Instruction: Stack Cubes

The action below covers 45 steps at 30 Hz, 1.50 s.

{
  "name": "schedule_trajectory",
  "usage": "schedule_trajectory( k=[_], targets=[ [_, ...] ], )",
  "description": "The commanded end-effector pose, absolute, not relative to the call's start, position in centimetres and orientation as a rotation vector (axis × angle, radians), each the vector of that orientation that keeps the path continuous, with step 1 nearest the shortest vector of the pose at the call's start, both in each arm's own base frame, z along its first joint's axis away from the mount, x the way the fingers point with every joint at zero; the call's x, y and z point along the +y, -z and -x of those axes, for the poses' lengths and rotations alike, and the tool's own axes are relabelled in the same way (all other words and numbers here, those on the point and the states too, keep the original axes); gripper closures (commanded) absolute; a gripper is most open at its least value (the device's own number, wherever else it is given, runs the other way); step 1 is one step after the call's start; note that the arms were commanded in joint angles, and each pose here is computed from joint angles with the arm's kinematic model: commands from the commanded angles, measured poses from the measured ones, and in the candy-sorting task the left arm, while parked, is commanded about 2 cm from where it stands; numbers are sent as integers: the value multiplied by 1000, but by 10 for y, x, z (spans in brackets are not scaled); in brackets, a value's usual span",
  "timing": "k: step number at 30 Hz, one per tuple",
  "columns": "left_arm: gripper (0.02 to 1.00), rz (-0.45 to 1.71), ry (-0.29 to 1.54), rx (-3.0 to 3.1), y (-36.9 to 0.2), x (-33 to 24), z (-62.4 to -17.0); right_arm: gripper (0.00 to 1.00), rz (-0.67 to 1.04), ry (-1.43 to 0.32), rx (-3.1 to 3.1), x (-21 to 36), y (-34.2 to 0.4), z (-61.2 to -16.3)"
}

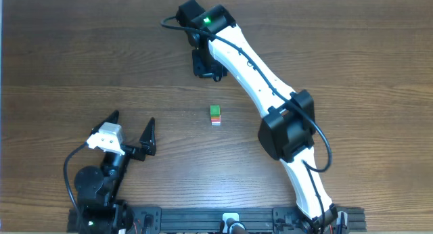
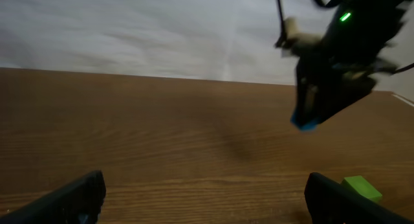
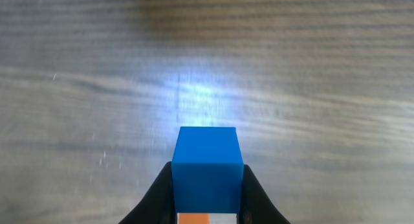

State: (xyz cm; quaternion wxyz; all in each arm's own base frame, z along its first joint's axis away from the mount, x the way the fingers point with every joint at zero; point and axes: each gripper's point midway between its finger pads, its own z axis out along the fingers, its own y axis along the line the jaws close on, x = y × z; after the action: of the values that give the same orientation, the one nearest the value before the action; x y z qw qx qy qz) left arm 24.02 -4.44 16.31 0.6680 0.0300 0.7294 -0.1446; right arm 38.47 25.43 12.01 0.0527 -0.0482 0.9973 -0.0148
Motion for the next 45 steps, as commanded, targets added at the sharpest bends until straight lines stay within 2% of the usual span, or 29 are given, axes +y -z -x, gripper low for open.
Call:
schedule_trajectory(
  k=[1, 6, 13, 18, 32, 37, 45],
  targets=[
    [18, -92, 321, 1640, -162, -47, -240, 989, 192, -32, 2913, 257, -189, -367],
    [18, -92, 321, 1640, -162, -47, -240, 991, 179, -9, 2907, 254, -204, -343],
    [20, -93, 321, 1640, -162, -47, -240, 991, 127, 39, 2980, 243, -183, -306],
    [18, -92, 321, 1640, -162, -47, -240, 989, 112, -13, 3001, 243, -171, -289],
    [18, -92, 321, 1640, -162, -47, -240, 989, 7, -31, 3036, 248, -158, -279],
    [18, -92, 321, 1640, -162, -47, -240, 989, 9, -92, 3062, 256, -146, -275],
    [18, -92, 321, 1640, -162, -47, -240, 989, 7, -77, 3076, 254, -139, -273]
  ],
)
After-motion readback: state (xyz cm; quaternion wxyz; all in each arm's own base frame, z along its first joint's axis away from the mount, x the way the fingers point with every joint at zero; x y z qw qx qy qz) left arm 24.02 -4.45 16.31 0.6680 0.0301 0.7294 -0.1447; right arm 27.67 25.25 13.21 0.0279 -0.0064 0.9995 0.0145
